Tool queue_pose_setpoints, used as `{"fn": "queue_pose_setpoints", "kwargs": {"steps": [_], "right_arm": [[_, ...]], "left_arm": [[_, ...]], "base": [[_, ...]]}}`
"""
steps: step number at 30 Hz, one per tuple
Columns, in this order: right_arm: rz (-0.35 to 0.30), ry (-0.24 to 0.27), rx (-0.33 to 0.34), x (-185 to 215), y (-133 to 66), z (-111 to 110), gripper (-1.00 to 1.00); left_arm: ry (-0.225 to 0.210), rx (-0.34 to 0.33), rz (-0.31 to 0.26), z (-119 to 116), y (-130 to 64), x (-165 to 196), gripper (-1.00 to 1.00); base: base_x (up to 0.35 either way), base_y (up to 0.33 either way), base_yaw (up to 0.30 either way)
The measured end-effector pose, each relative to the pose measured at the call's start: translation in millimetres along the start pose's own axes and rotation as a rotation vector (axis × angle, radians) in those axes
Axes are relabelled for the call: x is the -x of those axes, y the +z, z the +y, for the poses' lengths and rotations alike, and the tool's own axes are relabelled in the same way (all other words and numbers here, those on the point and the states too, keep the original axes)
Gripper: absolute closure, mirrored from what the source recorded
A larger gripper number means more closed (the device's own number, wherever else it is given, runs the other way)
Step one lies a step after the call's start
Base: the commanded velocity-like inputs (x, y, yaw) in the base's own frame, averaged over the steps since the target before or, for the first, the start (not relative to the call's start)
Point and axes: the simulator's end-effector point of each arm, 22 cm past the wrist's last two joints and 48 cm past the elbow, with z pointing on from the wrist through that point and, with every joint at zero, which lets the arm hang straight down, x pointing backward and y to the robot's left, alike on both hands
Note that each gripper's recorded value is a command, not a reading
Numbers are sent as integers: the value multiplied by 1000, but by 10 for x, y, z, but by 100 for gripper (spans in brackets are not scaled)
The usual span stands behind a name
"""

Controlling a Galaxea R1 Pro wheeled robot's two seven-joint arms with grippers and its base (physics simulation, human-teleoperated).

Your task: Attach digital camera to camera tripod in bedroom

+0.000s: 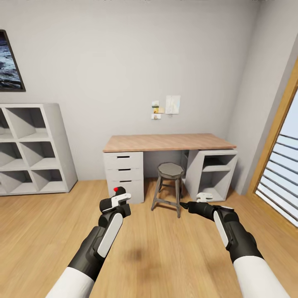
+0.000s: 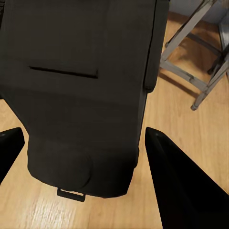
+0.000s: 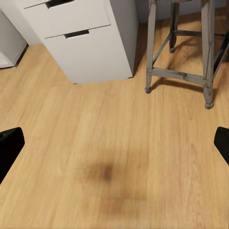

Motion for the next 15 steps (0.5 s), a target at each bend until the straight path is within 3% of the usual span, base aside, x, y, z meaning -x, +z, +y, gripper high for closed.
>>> {"fn": "queue_pose_setpoints", "kwargs": {"steps": [7, 9, 13, 15], "right_arm": [[0, -1, -4, 121, -57, 17, -100], [-5, 1, -25, 181, -120, -117, -100], [15, -2, -87, 169, -220, -467, -100], [87, 27, -128, -175, -175, -685, -100]], "left_arm": [[1, 0, -1, -32, -74, 117, 100], [3, 2, 0, -31, -91, 145, 100], [16, 65, 93, 191, 86, -211, 100], [19, 119, 160, 407, 206, -510, 100]], "base": [[0, 0, 0], [0, 0, 0], [0, 0, 0], [0, 0, 0]]}}
